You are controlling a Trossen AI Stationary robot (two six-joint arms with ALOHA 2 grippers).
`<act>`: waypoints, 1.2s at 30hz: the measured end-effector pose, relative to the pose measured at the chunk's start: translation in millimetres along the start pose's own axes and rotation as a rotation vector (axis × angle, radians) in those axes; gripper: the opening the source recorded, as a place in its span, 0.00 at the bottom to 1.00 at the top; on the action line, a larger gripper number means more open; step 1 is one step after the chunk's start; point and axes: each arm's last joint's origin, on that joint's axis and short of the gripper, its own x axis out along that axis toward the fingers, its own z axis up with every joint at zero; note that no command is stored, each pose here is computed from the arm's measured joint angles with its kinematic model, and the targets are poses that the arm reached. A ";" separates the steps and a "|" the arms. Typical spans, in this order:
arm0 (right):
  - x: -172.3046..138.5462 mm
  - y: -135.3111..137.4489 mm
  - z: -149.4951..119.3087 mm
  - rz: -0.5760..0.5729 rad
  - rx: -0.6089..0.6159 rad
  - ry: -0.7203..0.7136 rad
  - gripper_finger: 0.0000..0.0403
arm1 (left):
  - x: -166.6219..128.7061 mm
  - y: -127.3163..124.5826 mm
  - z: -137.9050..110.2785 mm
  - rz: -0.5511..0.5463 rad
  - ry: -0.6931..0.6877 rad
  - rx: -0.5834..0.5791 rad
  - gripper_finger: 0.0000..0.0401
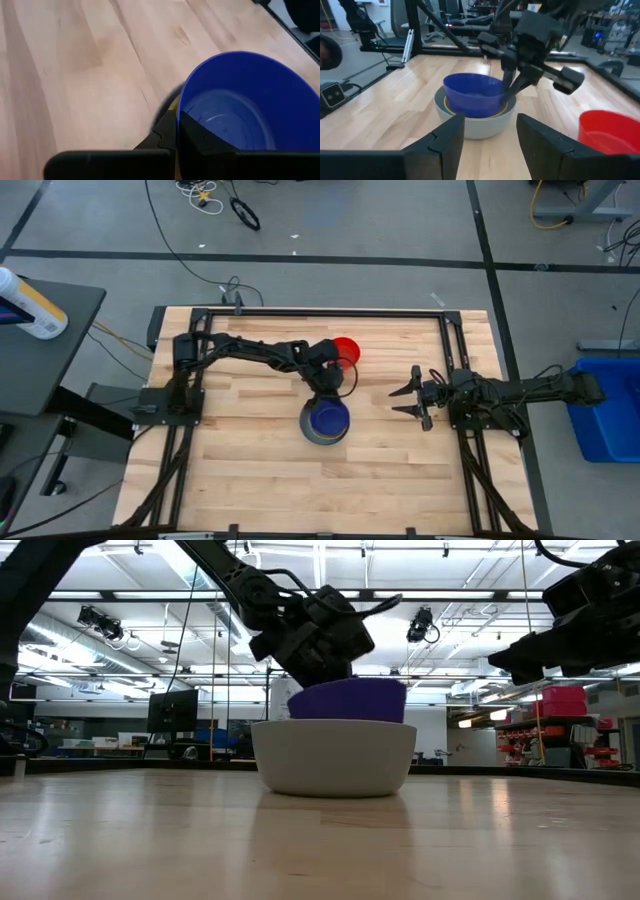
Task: Nest bowls inside each other
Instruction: Stack the dark blue bowl on the yellow bowl, then stack the red bowl on the dark blue bowl
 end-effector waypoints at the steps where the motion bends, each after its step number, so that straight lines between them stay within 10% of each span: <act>1: 0.0 0.0 -0.3 0.002 0.005 0.003 0.48 | 1.9 1.8 0.0 -0.002 -0.005 0.002 0.01; 15: -0.5 0.2 -1.9 0.005 0.014 0.019 0.55 | 5.5 3.7 -8.8 -0.015 0.044 -0.047 0.05; 36: -0.4 0.3 -2.2 0.006 0.018 0.022 0.63 | -29.6 -9.7 28.7 0.037 -0.097 0.064 0.58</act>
